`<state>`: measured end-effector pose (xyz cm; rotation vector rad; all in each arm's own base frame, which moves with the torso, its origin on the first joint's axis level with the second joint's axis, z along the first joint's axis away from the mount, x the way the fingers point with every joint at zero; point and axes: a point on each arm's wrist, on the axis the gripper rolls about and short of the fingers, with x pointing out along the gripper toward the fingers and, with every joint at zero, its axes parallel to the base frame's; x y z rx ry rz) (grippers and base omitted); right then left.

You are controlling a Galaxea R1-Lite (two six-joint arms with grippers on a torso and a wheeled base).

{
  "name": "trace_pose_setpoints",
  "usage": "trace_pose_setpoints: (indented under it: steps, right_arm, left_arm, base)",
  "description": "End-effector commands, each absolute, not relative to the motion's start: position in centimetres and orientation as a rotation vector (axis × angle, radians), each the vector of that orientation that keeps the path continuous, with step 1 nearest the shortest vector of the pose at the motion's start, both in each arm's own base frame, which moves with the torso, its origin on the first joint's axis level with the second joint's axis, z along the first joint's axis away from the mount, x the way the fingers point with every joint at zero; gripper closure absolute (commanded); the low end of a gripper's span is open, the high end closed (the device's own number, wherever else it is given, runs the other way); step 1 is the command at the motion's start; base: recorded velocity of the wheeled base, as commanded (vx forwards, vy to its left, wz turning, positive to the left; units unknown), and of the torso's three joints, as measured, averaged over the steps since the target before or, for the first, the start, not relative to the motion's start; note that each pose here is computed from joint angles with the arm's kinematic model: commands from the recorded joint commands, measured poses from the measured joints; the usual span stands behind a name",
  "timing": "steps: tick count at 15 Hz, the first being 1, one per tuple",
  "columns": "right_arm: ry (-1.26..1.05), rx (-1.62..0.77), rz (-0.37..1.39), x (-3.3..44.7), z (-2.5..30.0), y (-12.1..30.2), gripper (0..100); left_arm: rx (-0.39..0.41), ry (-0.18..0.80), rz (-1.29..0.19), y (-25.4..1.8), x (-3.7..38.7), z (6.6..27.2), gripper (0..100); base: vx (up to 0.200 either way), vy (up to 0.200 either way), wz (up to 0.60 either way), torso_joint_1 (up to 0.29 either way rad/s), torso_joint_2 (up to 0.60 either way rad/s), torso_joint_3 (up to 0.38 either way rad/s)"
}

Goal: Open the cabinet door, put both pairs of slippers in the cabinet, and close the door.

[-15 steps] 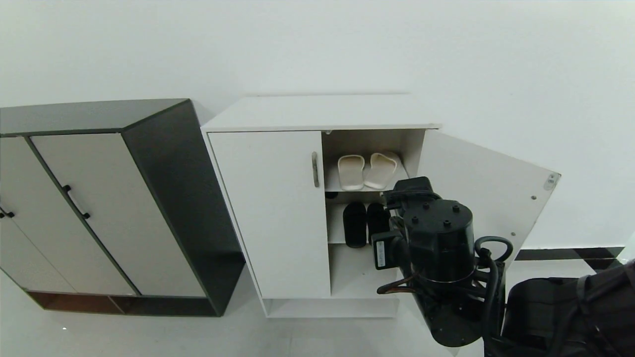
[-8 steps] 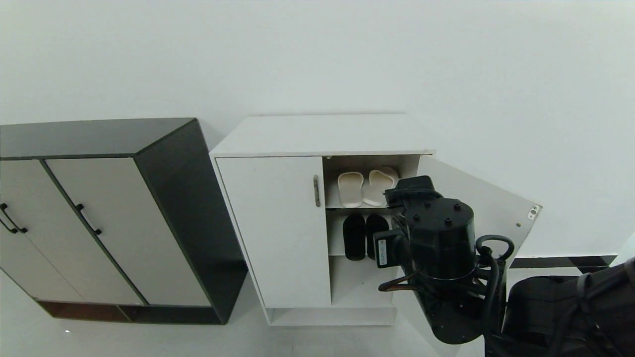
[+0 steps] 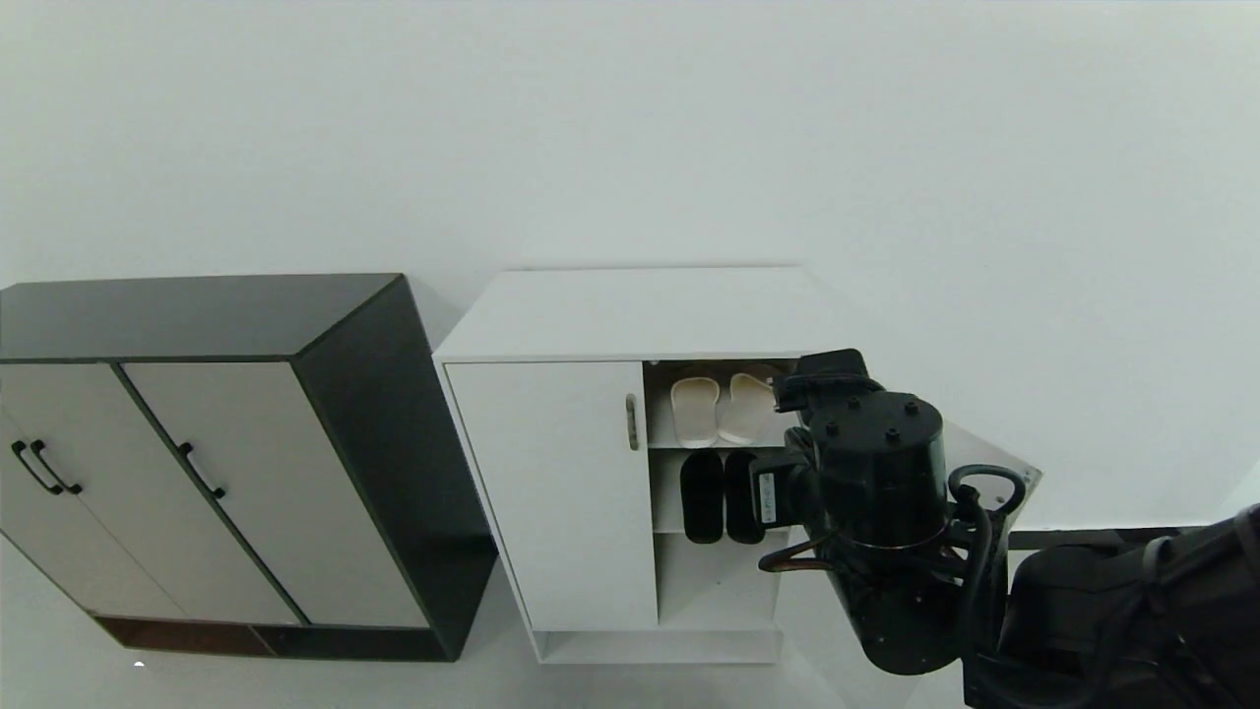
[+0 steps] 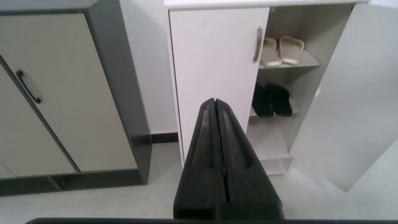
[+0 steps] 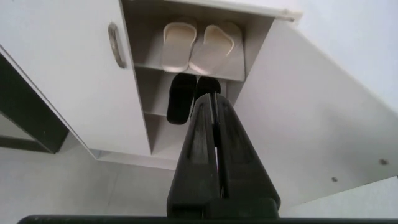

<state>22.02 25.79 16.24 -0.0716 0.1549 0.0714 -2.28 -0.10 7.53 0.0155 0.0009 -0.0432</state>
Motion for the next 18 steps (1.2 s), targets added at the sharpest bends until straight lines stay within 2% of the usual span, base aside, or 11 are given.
trace_pose_setpoints:
  steps: [1,7,14,18]
  right_arm:
    - [0.159,-0.076,0.071,22.1,16.0,25.8,100]
    - [0.179,-0.087,0.114,21.9,15.3,25.8,100]
    - [0.177,-0.097,0.1,22.4,15.1,25.2,100]
    - [0.166,-0.098,0.093,22.7,15.1,24.9,100]
  left_arm:
    - [0.015,0.003,-0.045,-0.1,-2.3,7.5,100]
    - [0.012,0.003,-0.045,-0.1,-2.3,7.5,100]
    - [0.011,0.003,-0.041,-0.1,-2.3,7.5,100]
    - [0.011,0.003,-0.043,-0.1,-2.3,7.5,100]
  base:
    - [0.0,0.0,0.0,0.271,-0.6,-0.334]
    - [0.0,0.0,0.0,0.221,-0.49,-0.27]
    - [0.0,0.0,0.0,0.01,-0.02,-0.014]
    - [0.0,0.0,-0.6,0.002,0.0,0.002]
